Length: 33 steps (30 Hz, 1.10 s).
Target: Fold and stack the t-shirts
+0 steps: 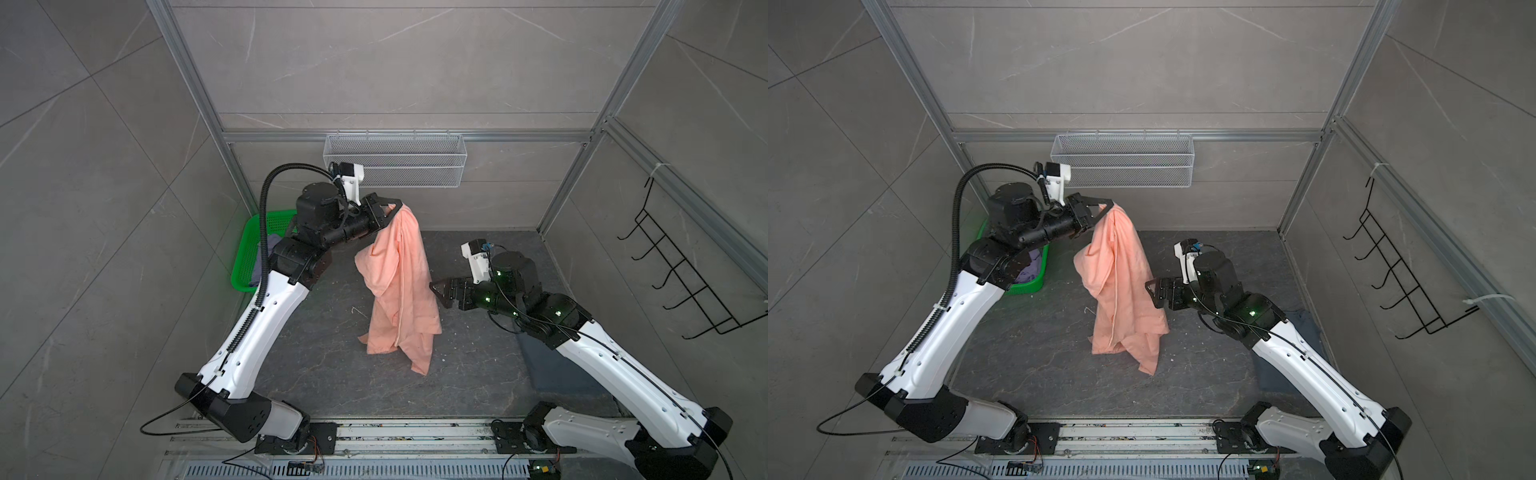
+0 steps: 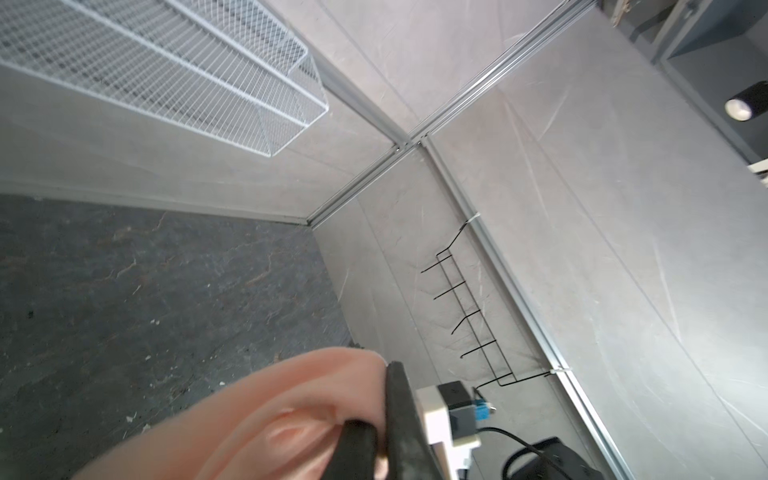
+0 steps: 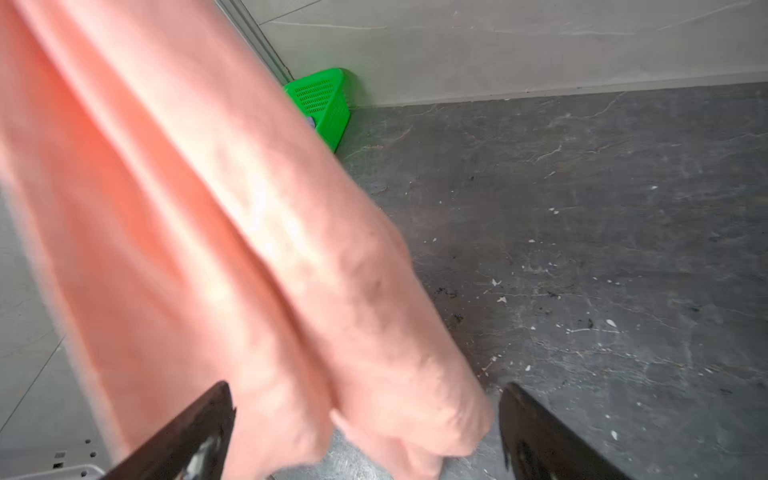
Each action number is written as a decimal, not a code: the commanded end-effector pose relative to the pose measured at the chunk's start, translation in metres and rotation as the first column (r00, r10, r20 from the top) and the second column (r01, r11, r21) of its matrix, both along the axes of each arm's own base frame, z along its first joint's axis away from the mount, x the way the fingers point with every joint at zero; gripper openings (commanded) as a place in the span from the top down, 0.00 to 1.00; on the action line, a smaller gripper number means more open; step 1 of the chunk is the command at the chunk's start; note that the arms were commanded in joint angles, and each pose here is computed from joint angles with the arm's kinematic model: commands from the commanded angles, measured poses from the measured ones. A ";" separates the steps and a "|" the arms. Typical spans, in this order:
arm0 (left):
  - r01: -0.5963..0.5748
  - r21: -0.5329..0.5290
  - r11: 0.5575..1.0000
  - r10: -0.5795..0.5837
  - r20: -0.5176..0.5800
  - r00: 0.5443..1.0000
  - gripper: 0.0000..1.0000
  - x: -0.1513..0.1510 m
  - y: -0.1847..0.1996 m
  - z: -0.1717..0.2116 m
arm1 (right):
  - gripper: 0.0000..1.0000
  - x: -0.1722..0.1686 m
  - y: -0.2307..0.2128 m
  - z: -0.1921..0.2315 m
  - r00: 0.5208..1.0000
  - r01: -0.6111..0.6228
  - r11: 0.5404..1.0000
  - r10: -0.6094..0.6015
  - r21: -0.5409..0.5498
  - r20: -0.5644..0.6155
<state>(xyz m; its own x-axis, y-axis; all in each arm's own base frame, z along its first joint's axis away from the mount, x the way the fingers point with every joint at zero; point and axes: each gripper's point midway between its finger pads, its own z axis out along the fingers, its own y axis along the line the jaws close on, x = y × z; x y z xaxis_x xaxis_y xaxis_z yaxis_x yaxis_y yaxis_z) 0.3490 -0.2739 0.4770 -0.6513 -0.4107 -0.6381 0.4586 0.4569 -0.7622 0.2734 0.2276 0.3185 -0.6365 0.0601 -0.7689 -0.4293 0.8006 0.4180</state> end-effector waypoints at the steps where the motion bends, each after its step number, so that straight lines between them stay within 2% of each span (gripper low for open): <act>1: -0.053 -0.007 0.999 0.054 0.061 0.997 1.00 0.010 0.005 0.008 | 0.00 0.000 -0.019 -0.008 0.998 0.068 0.996 -0.069 -0.061 -0.005; 8: -0.068 0.089 0.994 0.075 -0.081 0.994 1.00 0.030 -0.002 -0.059 | 0.00 0.002 -0.010 -0.029 0.994 0.066 0.997 -0.069 -0.042 -0.087; 14: -0.088 0.213 0.973 0.135 -0.215 0.967 1.00 0.037 0.003 -0.122 | 0.01 0.004 0.000 -0.061 0.979 0.091 0.996 -0.089 0.005 -0.183; 20: -0.090 0.310 0.946 0.200 -0.344 0.918 1.00 0.027 0.013 -0.167 | 0.03 0.006 0.004 -0.069 0.971 0.121 0.993 -0.115 0.015 -0.207; 25: -0.072 0.366 0.928 0.251 -0.469 0.847 1.00 0.024 0.013 -0.218 | 0.03 0.012 0.005 -0.076 0.967 0.142 0.990 -0.138 0.002 -0.215; 29: -0.093 0.463 0.882 0.318 -0.437 0.842 1.00 0.048 0.021 -0.246 | 0.03 0.017 0.014 -0.083 0.964 0.129 0.992 -0.128 -0.008 -0.232; 33: -0.112 0.497 0.861 0.359 -0.435 0.826 1.00 0.082 0.034 -0.269 | 0.03 0.020 0.024 -0.096 0.960 0.108 0.994 -0.111 -0.026 -0.257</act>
<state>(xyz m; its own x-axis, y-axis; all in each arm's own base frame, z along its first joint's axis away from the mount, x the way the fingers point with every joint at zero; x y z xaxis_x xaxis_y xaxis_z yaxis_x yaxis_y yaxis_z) 0.4054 -0.2565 0.2052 -0.8714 -0.3461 -0.3476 -0.0938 0.8132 -0.5744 0.2893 0.2430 0.2213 -0.8028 0.1261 -0.5827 -0.2158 0.8496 0.4813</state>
